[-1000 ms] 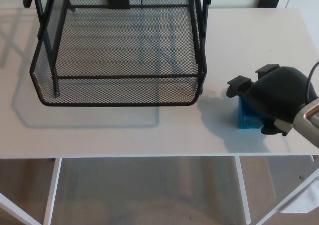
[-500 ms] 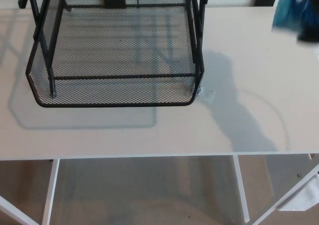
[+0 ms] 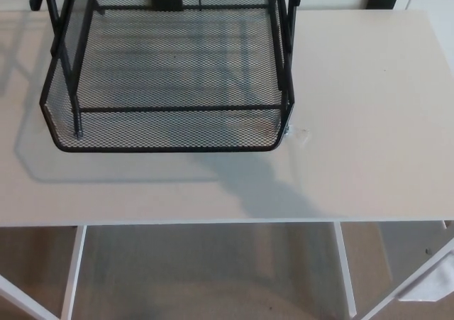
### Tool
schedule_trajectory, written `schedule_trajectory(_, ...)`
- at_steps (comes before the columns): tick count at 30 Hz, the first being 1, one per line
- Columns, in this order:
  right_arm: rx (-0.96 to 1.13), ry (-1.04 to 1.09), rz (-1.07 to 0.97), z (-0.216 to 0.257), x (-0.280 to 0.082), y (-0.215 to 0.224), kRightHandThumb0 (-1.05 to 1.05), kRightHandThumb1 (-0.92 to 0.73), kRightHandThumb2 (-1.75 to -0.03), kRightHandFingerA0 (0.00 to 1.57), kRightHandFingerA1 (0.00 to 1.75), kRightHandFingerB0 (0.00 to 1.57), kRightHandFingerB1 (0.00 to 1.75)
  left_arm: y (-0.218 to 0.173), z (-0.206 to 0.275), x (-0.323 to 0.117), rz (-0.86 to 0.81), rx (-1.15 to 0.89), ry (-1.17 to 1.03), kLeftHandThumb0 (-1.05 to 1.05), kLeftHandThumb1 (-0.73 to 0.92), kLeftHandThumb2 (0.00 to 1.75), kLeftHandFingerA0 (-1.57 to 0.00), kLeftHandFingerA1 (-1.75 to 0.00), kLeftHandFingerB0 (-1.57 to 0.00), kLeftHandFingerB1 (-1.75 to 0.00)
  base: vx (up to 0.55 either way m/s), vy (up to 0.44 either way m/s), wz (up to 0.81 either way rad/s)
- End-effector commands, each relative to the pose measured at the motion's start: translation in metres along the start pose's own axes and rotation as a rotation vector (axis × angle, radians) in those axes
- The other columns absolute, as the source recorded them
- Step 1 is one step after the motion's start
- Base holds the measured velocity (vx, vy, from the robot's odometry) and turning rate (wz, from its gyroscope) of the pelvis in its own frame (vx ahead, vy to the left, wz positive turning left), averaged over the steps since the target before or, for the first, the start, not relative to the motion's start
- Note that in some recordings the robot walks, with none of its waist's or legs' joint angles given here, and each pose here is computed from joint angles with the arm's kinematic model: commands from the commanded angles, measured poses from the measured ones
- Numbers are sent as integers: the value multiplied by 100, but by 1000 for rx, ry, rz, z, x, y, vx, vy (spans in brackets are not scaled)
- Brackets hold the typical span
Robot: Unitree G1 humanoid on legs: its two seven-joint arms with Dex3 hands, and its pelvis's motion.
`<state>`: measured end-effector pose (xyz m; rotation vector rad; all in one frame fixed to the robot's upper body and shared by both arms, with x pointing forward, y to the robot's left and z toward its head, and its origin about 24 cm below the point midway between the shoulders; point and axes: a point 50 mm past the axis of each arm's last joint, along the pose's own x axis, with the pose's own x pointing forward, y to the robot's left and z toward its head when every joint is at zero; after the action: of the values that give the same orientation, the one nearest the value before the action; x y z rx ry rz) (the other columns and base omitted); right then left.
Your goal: The robot walks towards a desk on which a file tray is kept in the middle and a cube is kept to its right. The robot lifts the cube using its right hand and places it on the file tray.
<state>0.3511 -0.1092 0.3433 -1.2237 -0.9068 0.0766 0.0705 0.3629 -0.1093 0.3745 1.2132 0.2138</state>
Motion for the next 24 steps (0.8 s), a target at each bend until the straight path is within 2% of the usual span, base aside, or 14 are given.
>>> schedule_trajectory(1, 137, 1, 299, 33, 29, 42, -24, -63, -82, 87, 158, 87, 97, 4, -5, -1, 6, -30, 28, -52, 48, 119, -29, -72, -22, -68, 0, 0, 0)
schedule_trajectory(2, 129, 3, 364, 41, 31, 60, -35, -57, -70, 93, 153, 92, 94, 3, -6, -1, 4, -38, 29, -53, 47, 119, -31, -74, -23, -69, 0, 0, 0)
schedule_trajectory(5, 128, 11, 409, 45, 33, 72, -35, -57, -70, 93, 153, 92, 94, 1, -7, -1, 3, -36, 33, -53, 47, 119, -31, -74, -23, -69, 0, 0, 0)
schedule_trajectory(6, 157, 19, 445, 47, 32, 82, -25, -67, -66, 83, 158, 85, 91, 1, -8, -1, 8, -27, 36, -54, 47, 117, -30, -73, -23, -68, 0, 0, 0)
schedule_trajectory(9, 115, 54, 582, 52, 26, 111, -28, -69, -66, 78, 158, 83, 84, -1, -3, 0, 2, -73, 5, -55, 51, 123, -32, -74, -22, -68, 0, 0, 0)
schedule_trajectory(11, 63, 35, 611, 55, 23, 123, -29, -66, -62, 82, 140, 86, 69, 1, 0, 0, -2, -53, -10, -52, 49, 124, -41, -79, -29, -72, 0, 0, 0)
schedule_trajectory(13, 17, 26, 633, 55, 23, 128, -31, -65, -61, 81, 139, 86, 66, 2, 2, 0, -9, -32, -18, -51, 50, 123, -44, -79, -29, -72, 0, 0, 0)
schedule_trajectory(15, -30, 72, 732, 57, 19, 147, -30, -62, -60, 75, 139, 83, 63, 1, 1, 0, -15, -80, -6, -47, 40, 119, -45, -82, -28, -73, 0, 0, 0)
schedule_trajectory(16, -53, 84, 747, 58, 18, 152, -30, -58, -59, 79, 133, 89, 61, 2, 2, 0, -20, -68, -7, -49, 38, 116, -46, -81, -28, -72, 0, 0, 0)
schedule_trajectory(17, -82, 99, 799, 58, 16, 158, -32, -62, -60, 72, 126, 82, 60, 2, 3, 0, -24, -58, -10, -49, 37, 115, -49, -82, -30, -72, 0, 0, 0)
schedule_trajectory(19, -89, 119, 867, 56, 9, 171, -30, -60, -57, 72, 106, 83, 59, 1, 4, 1, -23, -53, -1, -48, 37, 114, -49, -81, -33, -73, 0, 0, 0)
schedule_trajectory(21, -94, 123, 885, 54, 6, 176, -29, -60, -58, 74, 106, 83, 61, 1, 4, 0, -28, -55, -8, -49, 36, 114, -50, -81, -33, -73, 0, 0, 0)
schedule_trajectory(22, -107, 143, 915, 50, 1, 180, -32, -62, -58, 73, 89, 81, 55, 0, 2, 0, -36, -73, -7, -49, 36, 114, -51, -82, -32, -73, 0, 0, 0)
schedule_trajectory(24, -109, 138, 919, 49, 0, 180, -33, -63, -58, 74, 96, 81, 54, 0, 0, 0, -32, -67, -4, -51, 34, 113, -55, -84, -35, -75, 0, 0, 0)
